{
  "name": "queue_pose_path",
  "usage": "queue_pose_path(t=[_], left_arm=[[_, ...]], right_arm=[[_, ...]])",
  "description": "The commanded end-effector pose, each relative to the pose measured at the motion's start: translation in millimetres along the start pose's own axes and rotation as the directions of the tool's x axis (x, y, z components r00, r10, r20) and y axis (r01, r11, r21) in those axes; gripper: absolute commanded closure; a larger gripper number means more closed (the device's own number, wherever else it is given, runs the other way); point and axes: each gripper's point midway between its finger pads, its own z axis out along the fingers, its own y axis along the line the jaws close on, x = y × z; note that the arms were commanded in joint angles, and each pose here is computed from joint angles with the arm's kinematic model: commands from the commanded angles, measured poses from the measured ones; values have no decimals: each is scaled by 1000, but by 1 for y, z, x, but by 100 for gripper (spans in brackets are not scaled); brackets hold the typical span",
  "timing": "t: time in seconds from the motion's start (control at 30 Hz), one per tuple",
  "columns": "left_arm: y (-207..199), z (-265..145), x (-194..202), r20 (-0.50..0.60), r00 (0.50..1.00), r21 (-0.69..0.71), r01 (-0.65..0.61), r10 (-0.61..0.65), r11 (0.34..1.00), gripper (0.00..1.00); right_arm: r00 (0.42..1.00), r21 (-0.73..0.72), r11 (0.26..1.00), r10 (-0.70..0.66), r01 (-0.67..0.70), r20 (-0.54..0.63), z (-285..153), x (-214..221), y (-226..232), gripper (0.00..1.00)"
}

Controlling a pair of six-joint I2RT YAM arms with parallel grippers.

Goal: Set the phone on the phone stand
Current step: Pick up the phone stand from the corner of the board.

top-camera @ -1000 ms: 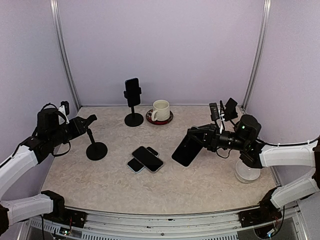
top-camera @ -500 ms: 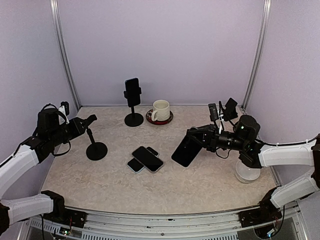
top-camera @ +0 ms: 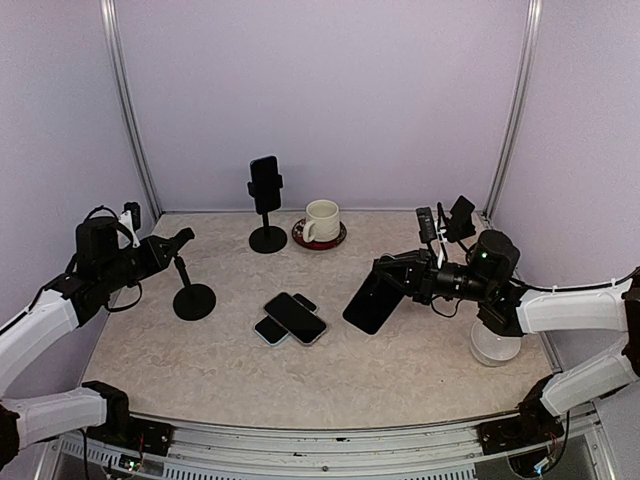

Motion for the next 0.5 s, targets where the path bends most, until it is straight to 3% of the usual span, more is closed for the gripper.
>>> queue_pose_path(t=[0.0, 0.23, 0.47], left_arm=[[-3, 2, 0, 5, 1000, 29, 0, 0, 1000, 84], [-16, -4, -9, 32, 999, 86, -18, 16, 996, 98], [-36, -8, -11, 36, 998, 179, -49, 43, 983, 100]], right_arm=[[998, -19, 999, -46, 47, 42, -1, -20, 5, 100], [998, -21, 998, -53, 54, 44, 1, -26, 6, 100], [997, -15, 998, -64, 65, 37, 2, -31, 7, 100]])
